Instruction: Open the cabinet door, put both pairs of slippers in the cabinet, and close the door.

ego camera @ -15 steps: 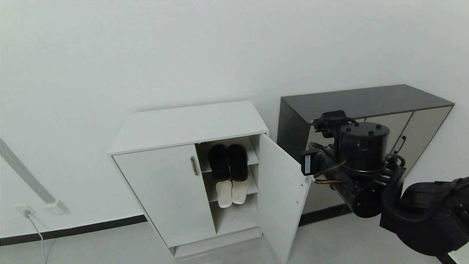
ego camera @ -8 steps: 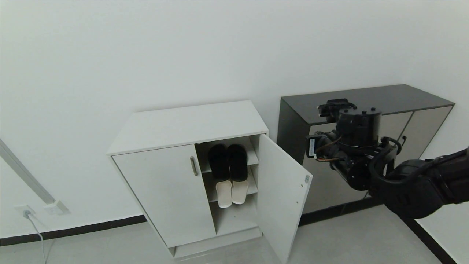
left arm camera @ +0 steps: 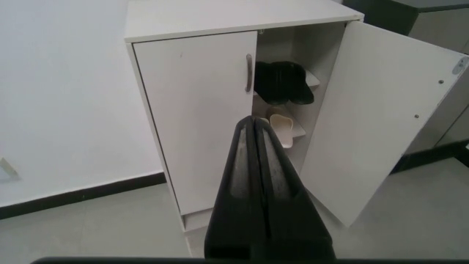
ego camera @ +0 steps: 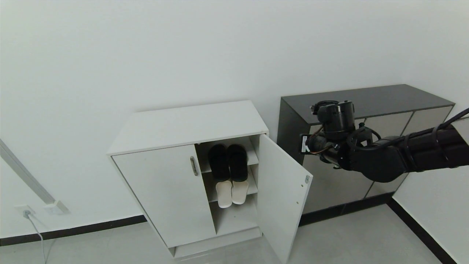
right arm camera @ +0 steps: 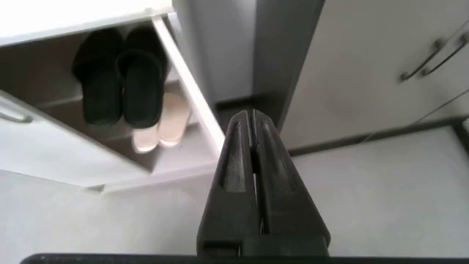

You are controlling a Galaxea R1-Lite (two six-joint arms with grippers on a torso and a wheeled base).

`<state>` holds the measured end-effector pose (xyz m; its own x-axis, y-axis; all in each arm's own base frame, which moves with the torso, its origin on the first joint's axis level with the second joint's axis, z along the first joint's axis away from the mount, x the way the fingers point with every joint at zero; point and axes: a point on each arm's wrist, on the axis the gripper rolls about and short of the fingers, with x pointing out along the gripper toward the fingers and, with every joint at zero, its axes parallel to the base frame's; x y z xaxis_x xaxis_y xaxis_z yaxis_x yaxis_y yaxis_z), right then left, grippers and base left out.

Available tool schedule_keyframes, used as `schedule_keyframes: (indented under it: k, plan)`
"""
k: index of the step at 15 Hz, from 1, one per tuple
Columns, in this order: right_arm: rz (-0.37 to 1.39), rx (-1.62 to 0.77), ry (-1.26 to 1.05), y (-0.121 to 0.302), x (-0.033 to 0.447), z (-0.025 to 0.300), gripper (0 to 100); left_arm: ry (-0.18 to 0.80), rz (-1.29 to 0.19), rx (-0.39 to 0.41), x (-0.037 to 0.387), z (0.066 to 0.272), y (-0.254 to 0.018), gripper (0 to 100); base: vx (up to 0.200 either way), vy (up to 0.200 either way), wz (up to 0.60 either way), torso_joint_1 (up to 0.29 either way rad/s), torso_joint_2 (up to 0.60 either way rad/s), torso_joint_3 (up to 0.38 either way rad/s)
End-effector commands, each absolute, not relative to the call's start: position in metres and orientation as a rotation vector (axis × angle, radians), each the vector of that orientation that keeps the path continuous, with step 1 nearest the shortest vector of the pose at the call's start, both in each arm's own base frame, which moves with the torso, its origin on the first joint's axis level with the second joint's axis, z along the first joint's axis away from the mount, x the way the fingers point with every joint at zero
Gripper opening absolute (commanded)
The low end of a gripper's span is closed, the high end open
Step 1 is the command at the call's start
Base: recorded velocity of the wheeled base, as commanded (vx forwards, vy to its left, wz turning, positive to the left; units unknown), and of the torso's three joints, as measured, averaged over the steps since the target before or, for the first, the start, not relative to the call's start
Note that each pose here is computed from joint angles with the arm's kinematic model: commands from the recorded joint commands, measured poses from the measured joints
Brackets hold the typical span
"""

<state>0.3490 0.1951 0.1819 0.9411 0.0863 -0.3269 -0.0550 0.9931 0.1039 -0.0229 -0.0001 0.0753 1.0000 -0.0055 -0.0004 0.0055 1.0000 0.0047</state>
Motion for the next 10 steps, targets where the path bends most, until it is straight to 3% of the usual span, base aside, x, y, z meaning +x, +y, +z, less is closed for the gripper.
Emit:
schedule_keyframes:
  k: [1,10]
  plan:
    - [0.048,0.090,0.371,0.193,0.363,0.165,0,0.002,-0.006,0.005,-0.023,0.075,0.000,0,0.000,0.000,0.00,0.000,0.00,0.000]
    - [0.019,0.091,0.445,0.196,0.380,0.122,0,0.002,-0.006,0.005,-0.023,0.075,0.000,0,0.000,0.000,0.00,0.000,0.00,0.000]
